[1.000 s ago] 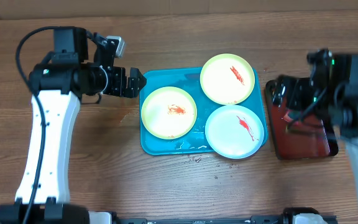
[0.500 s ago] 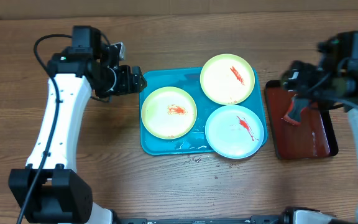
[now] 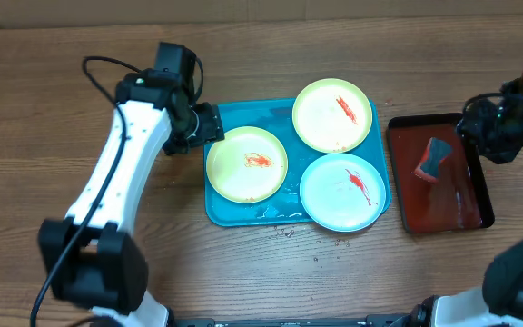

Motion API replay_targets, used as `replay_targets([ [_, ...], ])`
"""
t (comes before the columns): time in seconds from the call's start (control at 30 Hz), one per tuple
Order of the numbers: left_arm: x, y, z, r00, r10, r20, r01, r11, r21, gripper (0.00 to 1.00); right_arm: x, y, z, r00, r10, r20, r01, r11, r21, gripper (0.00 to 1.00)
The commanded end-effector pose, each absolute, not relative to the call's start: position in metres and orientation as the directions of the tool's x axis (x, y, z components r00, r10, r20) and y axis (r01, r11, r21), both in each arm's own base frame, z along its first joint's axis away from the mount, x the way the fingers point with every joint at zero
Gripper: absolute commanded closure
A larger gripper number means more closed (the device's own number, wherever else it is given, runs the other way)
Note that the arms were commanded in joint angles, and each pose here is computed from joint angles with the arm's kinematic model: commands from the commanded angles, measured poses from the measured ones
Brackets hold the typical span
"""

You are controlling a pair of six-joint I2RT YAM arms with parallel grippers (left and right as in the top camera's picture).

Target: Clean dirty plates on tray and stack at the side

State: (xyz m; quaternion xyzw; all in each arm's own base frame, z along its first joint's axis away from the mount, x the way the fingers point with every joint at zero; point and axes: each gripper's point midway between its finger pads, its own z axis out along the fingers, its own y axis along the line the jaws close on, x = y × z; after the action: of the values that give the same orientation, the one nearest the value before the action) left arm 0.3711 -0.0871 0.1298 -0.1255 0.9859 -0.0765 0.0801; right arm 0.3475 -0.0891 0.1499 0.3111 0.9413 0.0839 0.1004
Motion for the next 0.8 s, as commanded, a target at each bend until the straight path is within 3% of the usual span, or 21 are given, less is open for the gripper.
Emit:
replay_targets([
  [0.0, 0.369, -0.096, 0.098, -0.95, -0.309, -0.041, -0.302, 0.944, -0.13, 0.48, 0.352, -0.09, 0.144, -0.8, 0.587, -0.126, 0.557, 0.803, 0.211, 0.41],
  [0.1, 0.356, -0.103, 0.083, -0.94, -0.338, 0.05, -0.341, 0.933, -0.111, 0.58, 0.351, -0.09, 0.143, -0.8, 0.588, -0.121, 0.558, 0.803, 0.209, 0.41],
  [0.2, 0.34, -0.101, 0.073, -0.919, -0.379, 0.112, -0.384, 0.923, -0.033, 0.6, 0.351, -0.09, 0.143, -0.8, 0.587, -0.122, 0.558, 0.803, 0.209, 0.41],
  [0.43, 0.327, -0.084, 0.062, -0.892, -0.448, 0.064, -0.438, 0.89, 0.128, 0.63, 0.352, -0.093, 0.143, -0.799, 0.587, -0.132, 0.559, 0.805, 0.197, 0.4],
  [0.77, 0.323, -0.087, 0.029, -0.886, -0.46, 0.063, -0.454, 0.886, 0.099, 0.71, 0.352, -0.093, 0.143, -0.808, 0.574, -0.136, 0.546, 0.815, 0.195, 0.4],
])
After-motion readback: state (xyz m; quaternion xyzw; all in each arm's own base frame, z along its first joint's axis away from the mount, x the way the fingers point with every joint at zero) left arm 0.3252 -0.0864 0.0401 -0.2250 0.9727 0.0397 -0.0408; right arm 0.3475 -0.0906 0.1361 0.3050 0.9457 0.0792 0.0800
